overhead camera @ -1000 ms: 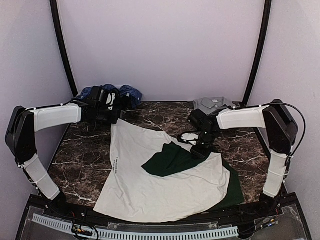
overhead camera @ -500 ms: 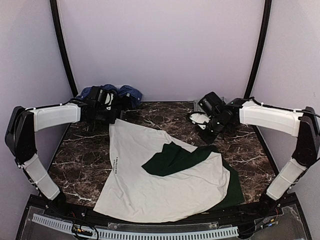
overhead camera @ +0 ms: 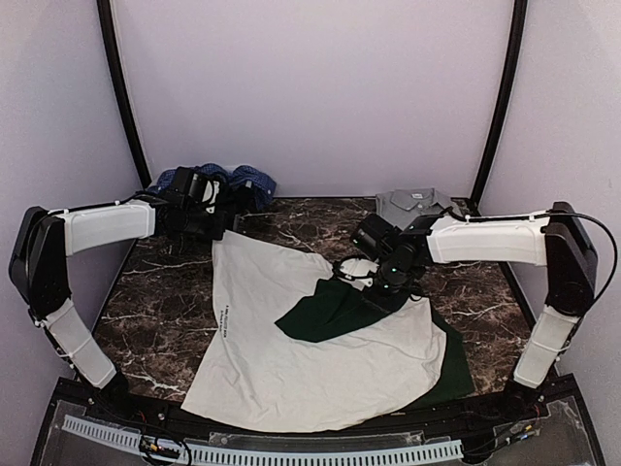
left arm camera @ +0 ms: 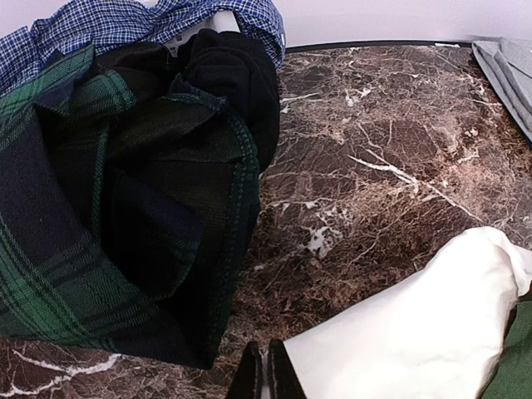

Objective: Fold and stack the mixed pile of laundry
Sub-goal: Flatten out the crumpled T-shirt at the center of the board.

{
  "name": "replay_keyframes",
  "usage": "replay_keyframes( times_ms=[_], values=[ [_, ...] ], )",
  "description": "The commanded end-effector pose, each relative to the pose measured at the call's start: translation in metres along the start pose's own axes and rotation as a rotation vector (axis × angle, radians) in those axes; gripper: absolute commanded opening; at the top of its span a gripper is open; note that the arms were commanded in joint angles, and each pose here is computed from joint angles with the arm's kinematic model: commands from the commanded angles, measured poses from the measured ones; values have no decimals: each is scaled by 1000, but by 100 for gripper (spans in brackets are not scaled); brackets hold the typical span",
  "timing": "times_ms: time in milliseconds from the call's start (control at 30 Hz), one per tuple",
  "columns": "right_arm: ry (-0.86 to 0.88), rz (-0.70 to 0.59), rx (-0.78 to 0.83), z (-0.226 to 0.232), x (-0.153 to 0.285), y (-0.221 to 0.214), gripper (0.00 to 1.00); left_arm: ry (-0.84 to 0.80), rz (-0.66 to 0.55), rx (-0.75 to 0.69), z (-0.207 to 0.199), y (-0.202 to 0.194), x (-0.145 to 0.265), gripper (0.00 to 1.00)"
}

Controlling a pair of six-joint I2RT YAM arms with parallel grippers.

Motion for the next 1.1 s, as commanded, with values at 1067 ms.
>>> replay_keyframes(
  times_ms=[1067],
  values=[
    [24,35,220,2,-37,17,28,-43,-25,10,-2,9,7,0]
  ],
)
Point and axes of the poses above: each gripper's point midway between its finger pads, its own x axis back along the fingers, its own z axis along the line the jaws close on, y = z × x, the point moved 10 cm from there along x, back along the fingers, and after that the axes turned 12 degrees about x, right-handed, at the moved point
